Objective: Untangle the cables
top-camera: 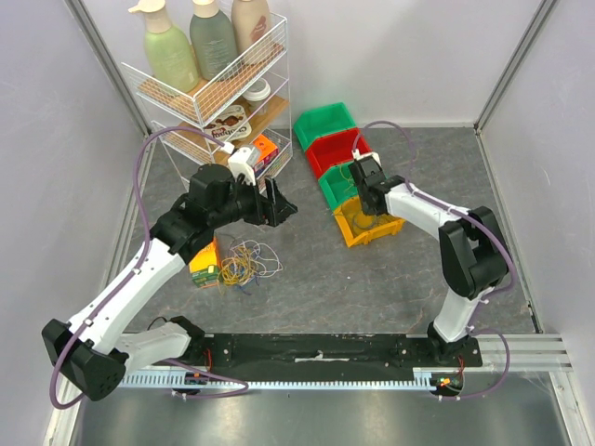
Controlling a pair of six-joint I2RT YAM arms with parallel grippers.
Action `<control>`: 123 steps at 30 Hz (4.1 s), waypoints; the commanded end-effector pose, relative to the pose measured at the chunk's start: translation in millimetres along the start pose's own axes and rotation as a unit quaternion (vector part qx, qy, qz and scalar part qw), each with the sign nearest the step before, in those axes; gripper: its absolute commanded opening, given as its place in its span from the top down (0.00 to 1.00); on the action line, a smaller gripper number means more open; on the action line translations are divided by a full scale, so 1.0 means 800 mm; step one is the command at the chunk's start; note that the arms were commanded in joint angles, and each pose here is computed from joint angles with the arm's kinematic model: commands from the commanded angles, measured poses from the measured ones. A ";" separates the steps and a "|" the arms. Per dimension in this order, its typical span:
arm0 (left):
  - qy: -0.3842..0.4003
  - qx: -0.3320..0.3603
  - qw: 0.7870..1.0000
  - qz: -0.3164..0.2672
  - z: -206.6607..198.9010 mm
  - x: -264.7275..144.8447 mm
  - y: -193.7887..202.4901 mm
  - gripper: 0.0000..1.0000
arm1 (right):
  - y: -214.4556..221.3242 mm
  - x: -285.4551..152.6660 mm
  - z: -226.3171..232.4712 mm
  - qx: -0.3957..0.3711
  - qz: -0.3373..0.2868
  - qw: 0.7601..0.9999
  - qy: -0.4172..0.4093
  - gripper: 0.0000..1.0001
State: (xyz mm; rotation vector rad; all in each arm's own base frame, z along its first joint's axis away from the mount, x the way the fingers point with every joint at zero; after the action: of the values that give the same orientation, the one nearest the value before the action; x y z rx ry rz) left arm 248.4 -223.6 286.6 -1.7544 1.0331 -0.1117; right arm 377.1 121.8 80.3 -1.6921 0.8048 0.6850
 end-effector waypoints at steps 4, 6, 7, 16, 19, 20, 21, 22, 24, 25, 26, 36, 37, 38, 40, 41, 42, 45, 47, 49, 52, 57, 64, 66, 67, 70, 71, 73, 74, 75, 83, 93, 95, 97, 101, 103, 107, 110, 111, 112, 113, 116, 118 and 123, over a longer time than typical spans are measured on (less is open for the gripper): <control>-0.023 0.049 0.998 -0.007 0.020 0.003 0.003 0.16 | -0.090 -0.075 -0.003 0.026 -0.088 0.994 -0.054 0.48; -0.025 0.048 0.999 -0.004 0.024 0.005 0.009 0.16 | -0.107 -0.086 0.001 0.030 -0.101 0.992 -0.068 0.43; -0.023 0.049 0.999 -0.002 0.025 0.005 0.010 0.16 | -0.110 -0.085 0.005 0.027 -0.104 0.991 -0.079 0.41; -0.027 0.041 0.999 -0.005 0.036 0.001 0.010 0.16 | -0.110 -0.058 0.032 0.023 -0.076 0.991 -0.107 0.46; -0.024 0.039 0.999 -0.005 0.036 0.001 0.011 0.16 | -0.092 -0.061 0.012 0.012 -0.072 0.995 -0.063 0.49; -0.023 0.038 0.999 -0.002 0.036 0.003 0.012 0.16 | -0.087 -0.061 0.005 0.007 -0.072 0.996 -0.051 0.50; -0.019 0.037 0.999 -0.003 0.035 0.003 0.011 0.16 | -0.082 -0.059 -0.001 0.002 -0.069 0.997 -0.039 0.51; -0.017 0.033 0.999 -0.001 0.037 0.004 0.011 0.16 | -0.078 -0.056 -0.003 -0.001 -0.067 0.997 -0.033 0.53; -0.013 0.022 1.000 0.001 0.040 0.006 0.011 0.17 | -0.068 -0.051 -0.002 -0.009 -0.056 0.998 -0.030 0.56; -0.010 0.018 1.000 0.003 0.041 0.007 0.011 0.17 | -0.067 -0.049 -0.001 -0.009 -0.055 0.998 -0.033 0.56; -0.010 0.014 1.000 0.002 0.043 0.007 0.010 0.17 | -0.064 -0.047 0.001 -0.006 -0.054 0.998 -0.035 0.56; -0.016 0.012 1.000 0.003 0.049 0.008 0.012 0.17 | -0.055 -0.031 -0.001 -0.011 -0.047 0.999 -0.017 0.73; -0.016 0.011 1.000 0.003 0.050 0.008 0.013 0.17 | -0.052 -0.031 -0.002 -0.012 -0.045 0.999 -0.016 0.74; -0.015 0.012 1.000 0.003 0.049 0.008 0.013 0.17 | -0.049 -0.031 -0.004 -0.014 -0.046 0.999 -0.013 0.74; -0.015 0.012 1.000 0.003 0.049 0.008 0.012 0.17 | -0.045 -0.032 -0.006 -0.015 -0.053 0.998 -0.011 0.75; -0.013 0.009 1.000 0.005 0.050 0.009 0.013 0.17 | -0.046 -0.034 -0.008 -0.015 -0.057 0.998 -0.011 0.75; -0.013 0.008 1.000 0.005 0.051 0.010 0.013 0.17 | -0.046 -0.033 -0.008 -0.013 -0.060 0.998 -0.011 0.75; -0.011 0.004 1.000 0.006 0.051 0.010 0.013 0.17 | -0.050 -0.032 -0.006 -0.015 -0.069 0.997 -0.015 0.80; -0.013 0.005 1.000 0.003 0.052 0.009 0.012 0.17 | -0.050 -0.032 -0.008 -0.011 -0.072 0.997 -0.007 0.92; -0.015 0.004 1.000 0.004 0.053 0.009 0.013 0.17 | -0.050 -0.036 -0.015 -0.003 -0.077 0.997 0.007 1.00; -0.016 0.003 1.000 0.002 0.054 0.008 0.011 0.18 | -0.039 -0.049 -0.024 0.003 -0.068 0.998 0.015 1.00; -0.009 -0.007 1.000 0.001 0.057 0.008 0.009 0.18 | -0.010 -0.071 -0.040 0.003 -0.064 0.997 0.032 1.00; -0.008 -0.020 1.000 0.002 0.064 0.009 0.008 0.18 | 0.005 -0.064 -0.053 -0.021 -0.043 0.995 0.083 1.00; -0.009 -0.020 1.000 0.001 0.065 0.009 0.008 0.18 | -0.001 -0.058 -0.045 -0.036 -0.039 0.996 0.076 1.00; -0.010 -0.021 1.000 0.003 0.066 0.010 0.009 0.18 | -0.006 -0.055 -0.040 -0.038 -0.042 0.996 0.074 1.00; -0.008 -0.021 1.000 0.003 0.065 0.011 0.009 0.18 | -0.019 -0.044 -0.025 -0.046 -0.043 0.996 0.068 1.00; -0.008 -0.022 1.000 0.002 0.065 0.010 0.008 0.18 | -0.022 -0.037 -0.019 -0.051 -0.042 0.996 0.063 1.00; -0.009 -0.022 1.000 0.003 0.065 0.011 0.009 0.18 | -0.034 -0.031 -0.014 -0.058 -0.040 0.996 0.064 0.97; -0.009 -0.021 1.000 0.004 0.066 0.011 0.010 0.18 | -0.036 -0.031 -0.018 -0.062 -0.037 0.994 0.079 0.93; -0.011 -0.022 1.000 0.004 0.067 0.011 0.010 0.18 | -0.041 -0.035 -0.020 -0.067 -0.041 0.992 0.095 0.87; -0.010 -0.024 1.000 0.005 0.068 0.012 0.010 0.18 | -0.056 -0.096 0.033 -0.093 -0.088 0.990 0.057 0.51; -0.011 -0.028 1.000 0.005 0.071 0.011 0.010 0.18 | -0.034 -0.071 0.180 0.132 -0.053 0.980 -0.138 0.57; -0.010 -0.027 1.000 0.003 0.071 0.011 0.009 0.18 | -0.032 -0.058 0.183 0.159 -0.049 0.979 -0.120 0.57; -0.010 -0.026 1.000 0.001 0.070 0.010 0.008 0.18 | -0.028 -0.049 0.185 0.184 -0.044 0.976 -0.108 0.57; -0.009 -0.027 1.000 -0.001 0.069 0.008 0.007 0.18 | -0.017 -0.035 0.200 0.247 -0.021 0.963 -0.103 0.56; -0.008 -0.026 1.000 -0.002 0.069 0.007 0.006 0.18 | -0.006 -0.023 0.198 0.274 -0.006 0.959 -0.071 0.58; -0.007 -0.024 1.000 -0.005 0.067 0.005 0.005 0.18 | 0.010 -0.005 0.183 0.302 0.017 0.953 0.012 0.60; -0.005 -0.025 1.000 -0.005 0.066 0.005 0.006 0.18 | 0.016 0.003 0.185 0.299 0.033 0.953 0.039 0.63; -0.005 -0.024 1.000 -0.006 0.065 0.004 0.005 0.18 | 0.018 0.007 0.186 0.300 0.034 0.953 0.041 0.64; -0.004 -0.024 1.000 -0.007 0.065 0.004 0.004 0.18 | 0.020 0.009 0.184 0.305 0.032 0.951 0.047 0.65; -0.006 -0.024 1.000 -0.007 0.066 0.004 0.004 0.18 | 0.022 0.011 0.182 0.310 0.029 0.949 0.053 0.66; -0.007 -0.024 1.000 -0.008 0.066 0.003 0.004 0.18 | 0.027 0.017 0.176 0.314 0.019 0.947 0.064 0.72; -0.006 -0.024 1.000 -0.009 0.065 0.003 0.004 0.18 | 0.027 0.018 0.173 0.309 0.013 0.948 0.067 0.79; -0.009 -0.024 1.000 -0.008 0.067 0.004 0.005 0.18 | 0.003 -0.002 0.179 0.282 -0.024 0.959 -0.008 1.00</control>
State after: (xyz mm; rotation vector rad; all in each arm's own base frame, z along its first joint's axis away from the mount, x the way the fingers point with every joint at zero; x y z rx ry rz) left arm 275.0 -185.4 244.0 -1.7733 1.0444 -0.0244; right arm 368.5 262.3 35.1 -1.1517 0.9338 0.3554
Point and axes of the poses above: each gripper's point midway between its finger pads, its own x axis out along the fingers, its own z axis along the line the jaws close on, y = z × x, the point moved 2 cm from there along -x, back along the fingers, and after that the axes turned 2 degrees about x, right-handed, at the moved point
